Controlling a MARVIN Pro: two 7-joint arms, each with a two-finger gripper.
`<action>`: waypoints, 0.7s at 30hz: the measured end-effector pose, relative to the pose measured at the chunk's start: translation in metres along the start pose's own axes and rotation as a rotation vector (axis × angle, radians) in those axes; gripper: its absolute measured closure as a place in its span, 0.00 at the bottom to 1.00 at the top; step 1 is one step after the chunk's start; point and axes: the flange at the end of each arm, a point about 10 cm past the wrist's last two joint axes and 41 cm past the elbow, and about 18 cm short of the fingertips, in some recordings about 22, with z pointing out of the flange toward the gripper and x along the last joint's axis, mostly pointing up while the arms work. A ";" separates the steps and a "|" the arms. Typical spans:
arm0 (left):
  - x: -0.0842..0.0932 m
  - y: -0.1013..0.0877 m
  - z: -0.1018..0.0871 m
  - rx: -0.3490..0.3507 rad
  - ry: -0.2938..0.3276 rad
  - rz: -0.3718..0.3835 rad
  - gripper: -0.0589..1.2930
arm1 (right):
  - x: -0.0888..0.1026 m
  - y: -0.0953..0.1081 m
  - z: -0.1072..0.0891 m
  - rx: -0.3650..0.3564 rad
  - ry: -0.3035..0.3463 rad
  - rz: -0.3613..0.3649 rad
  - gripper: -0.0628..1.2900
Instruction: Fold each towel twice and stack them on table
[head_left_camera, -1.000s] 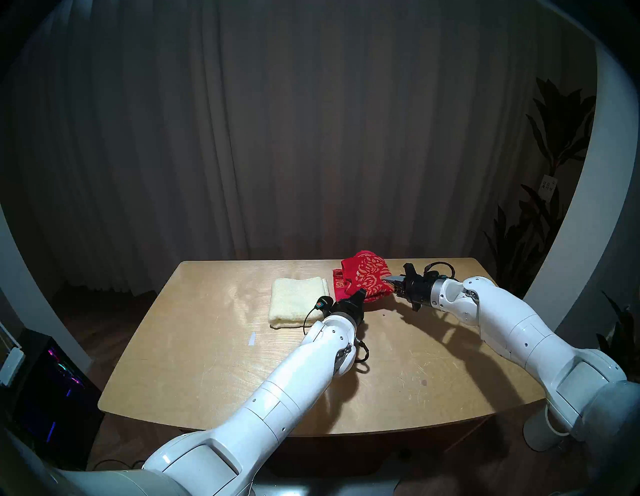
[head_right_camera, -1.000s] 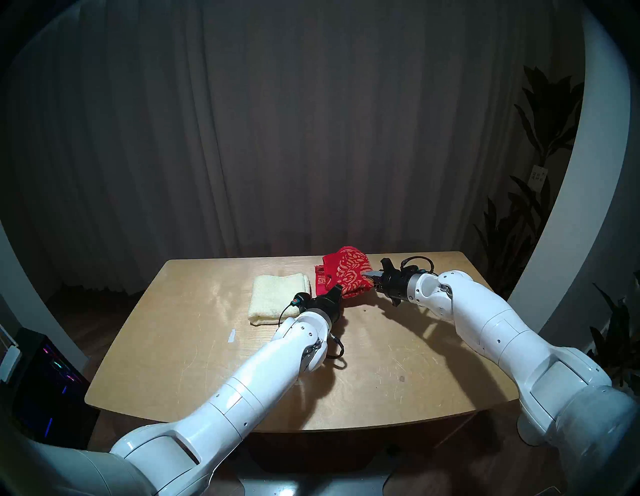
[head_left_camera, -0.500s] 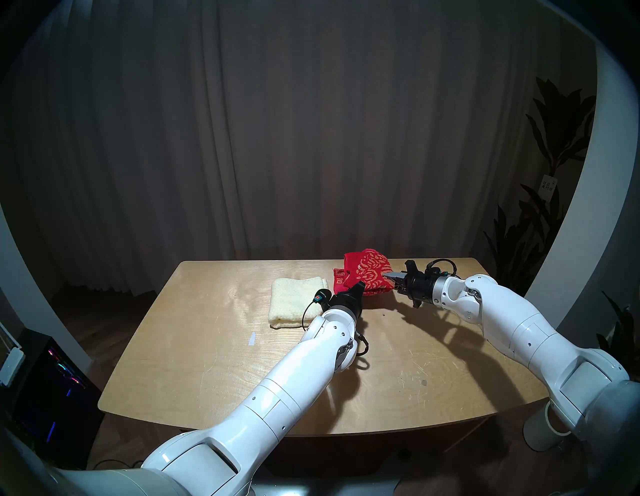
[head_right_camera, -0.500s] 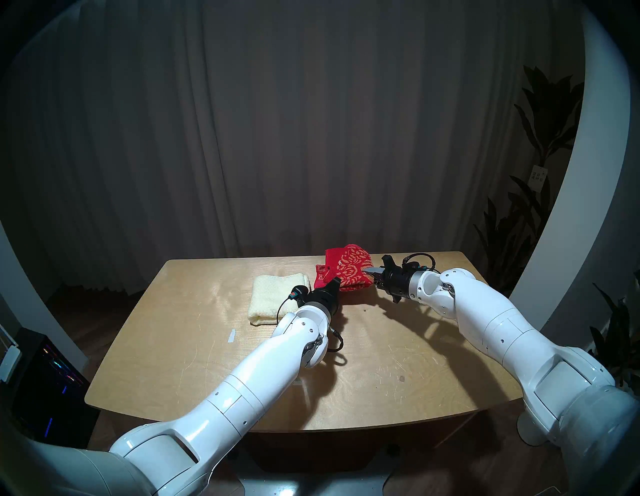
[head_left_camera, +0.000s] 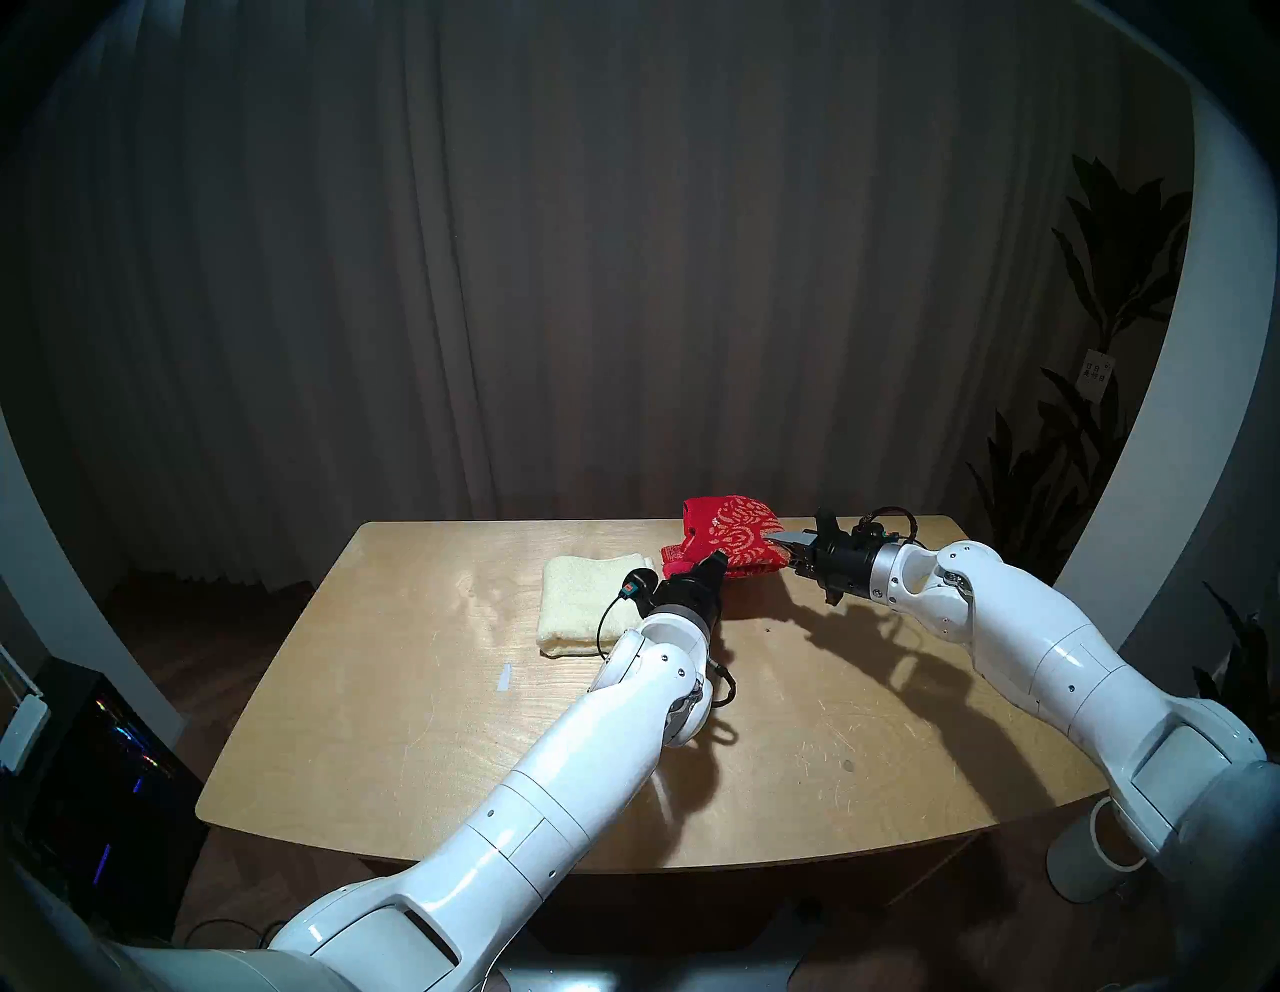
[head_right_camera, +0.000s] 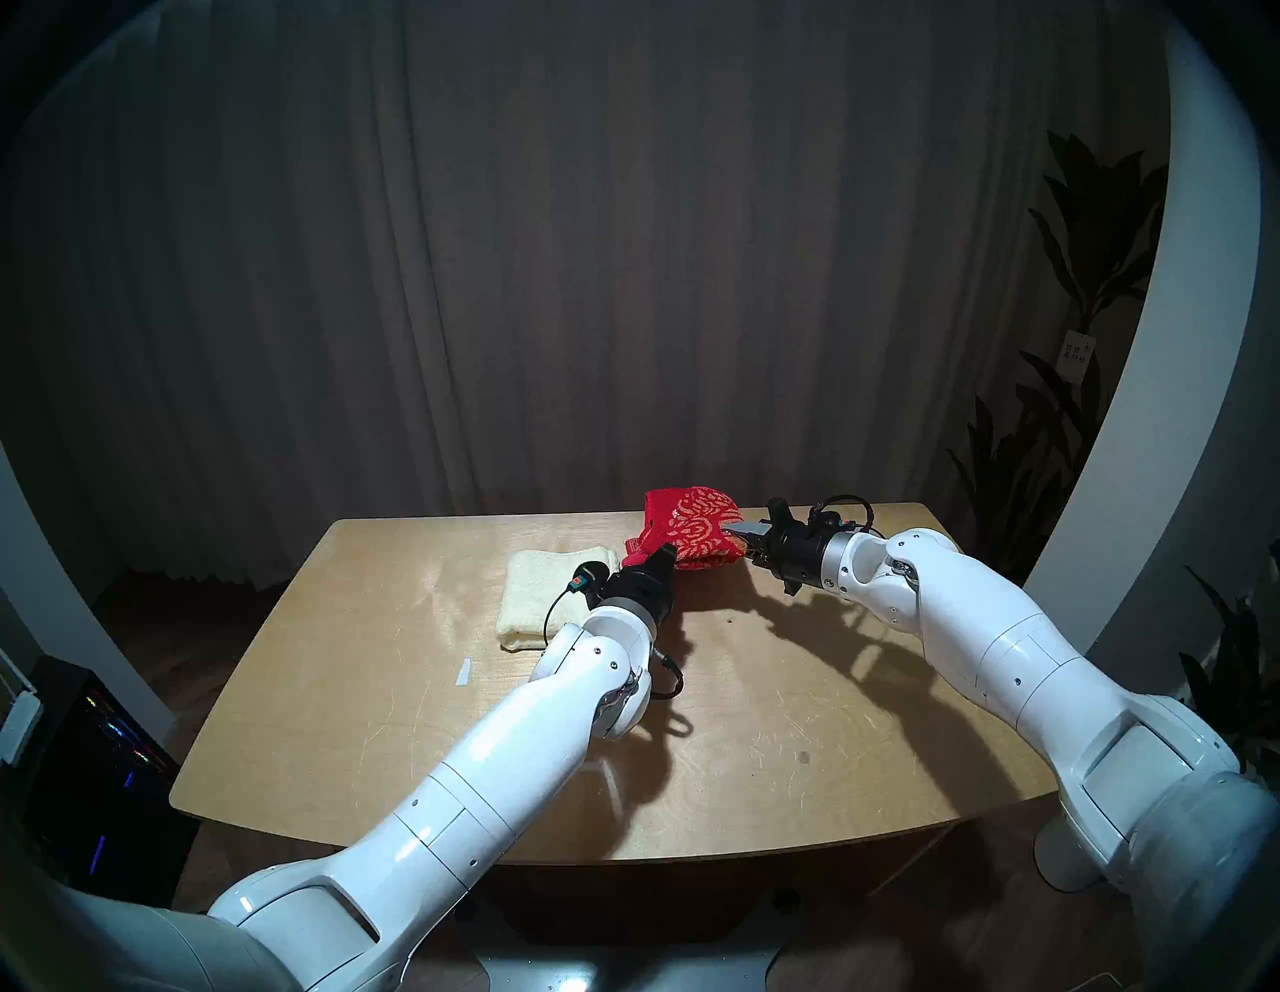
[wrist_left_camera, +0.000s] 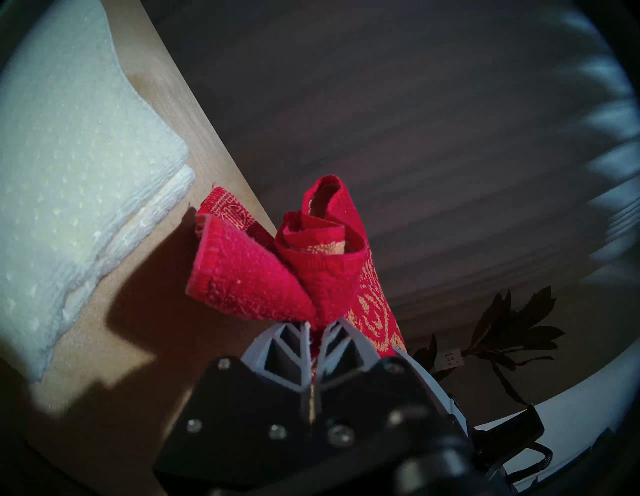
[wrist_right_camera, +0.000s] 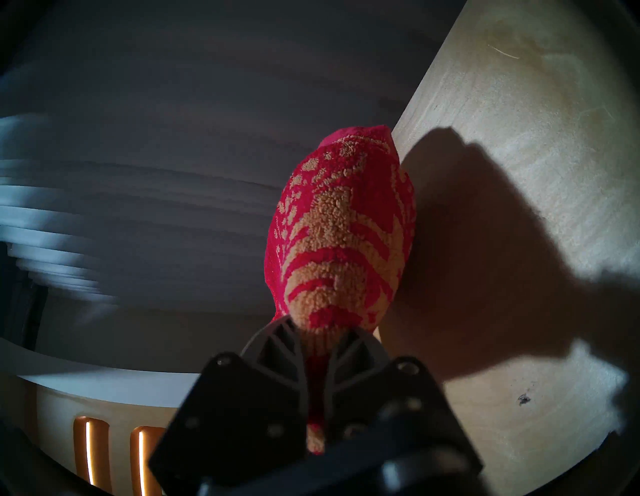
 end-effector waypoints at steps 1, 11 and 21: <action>0.002 0.001 -0.002 -0.002 0.004 0.001 0.98 | -0.001 -0.002 0.000 0.006 -0.004 -0.001 0.93; 0.016 0.006 -0.016 -0.023 0.039 0.012 0.98 | -0.012 -0.018 0.001 0.062 -0.029 -0.020 0.93; 0.037 0.009 -0.029 -0.047 0.087 0.029 0.98 | -0.025 -0.033 0.006 0.108 -0.050 -0.042 0.94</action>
